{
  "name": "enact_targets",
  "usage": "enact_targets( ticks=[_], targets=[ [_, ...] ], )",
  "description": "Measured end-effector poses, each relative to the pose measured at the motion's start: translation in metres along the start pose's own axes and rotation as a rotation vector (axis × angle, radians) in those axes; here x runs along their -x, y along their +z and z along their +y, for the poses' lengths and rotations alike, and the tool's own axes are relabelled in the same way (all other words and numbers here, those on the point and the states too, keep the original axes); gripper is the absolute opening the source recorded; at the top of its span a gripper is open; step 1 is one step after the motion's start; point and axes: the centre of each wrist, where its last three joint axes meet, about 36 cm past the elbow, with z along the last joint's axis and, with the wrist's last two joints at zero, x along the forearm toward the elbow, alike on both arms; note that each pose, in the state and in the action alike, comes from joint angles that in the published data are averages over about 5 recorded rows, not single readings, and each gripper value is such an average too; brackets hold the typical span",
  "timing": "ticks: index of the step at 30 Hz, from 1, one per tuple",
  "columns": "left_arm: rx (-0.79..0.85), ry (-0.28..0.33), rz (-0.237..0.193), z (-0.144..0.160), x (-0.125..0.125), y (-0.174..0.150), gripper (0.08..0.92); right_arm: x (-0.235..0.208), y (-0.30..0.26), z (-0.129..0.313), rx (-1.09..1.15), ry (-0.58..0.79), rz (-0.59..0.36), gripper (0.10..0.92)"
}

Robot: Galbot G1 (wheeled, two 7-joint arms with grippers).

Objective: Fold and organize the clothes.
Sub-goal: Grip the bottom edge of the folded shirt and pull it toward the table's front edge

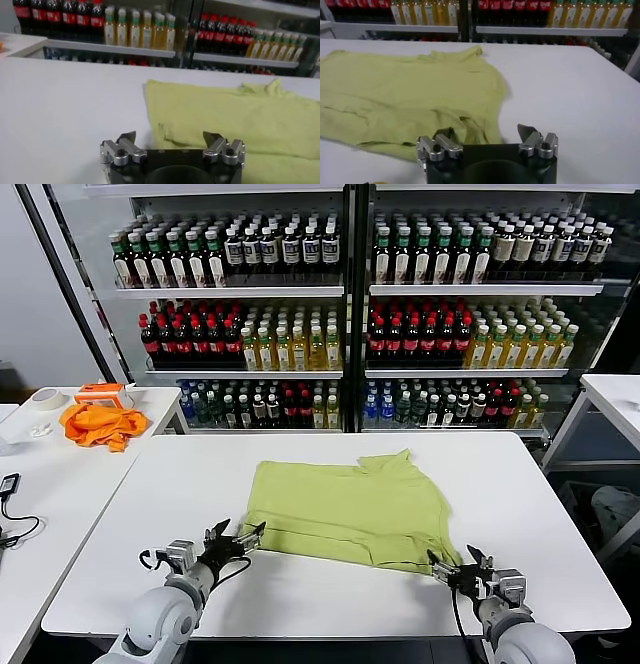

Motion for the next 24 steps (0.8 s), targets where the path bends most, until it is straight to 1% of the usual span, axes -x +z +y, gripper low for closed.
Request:
enact_targets(
  ticks=[5, 15, 18, 21, 24],
  targets=[
    [0.022, -0.005, 0.025, -0.005, -0.001, 0.003, 0.585, 0.001, 0.004, 0.001, 0.011, -0.005, 0.007, 0.455],
    [0.059, -0.018, 0.051, -0.011, -0.003, 0.009, 0.291, 0.000, 0.006, 0.000, 0.012, -0.010, 0.006, 0.168],
    [0.076, -0.028, 0.054, -0.013, -0.009, 0.013, 0.204, -0.005, 0.005, 0.000, 0.004, -0.010, 0.006, 0.129],
    [0.089, -0.039, 0.053, -0.014, -0.019, 0.018, 0.126, -0.012, 0.005, 0.002, -0.007, -0.015, 0.007, 0.127],
    [0.098, -0.052, 0.052, -0.013, -0.033, 0.023, 0.088, -0.023, 0.007, 0.006, -0.021, -0.025, 0.010, 0.127]
  ],
)
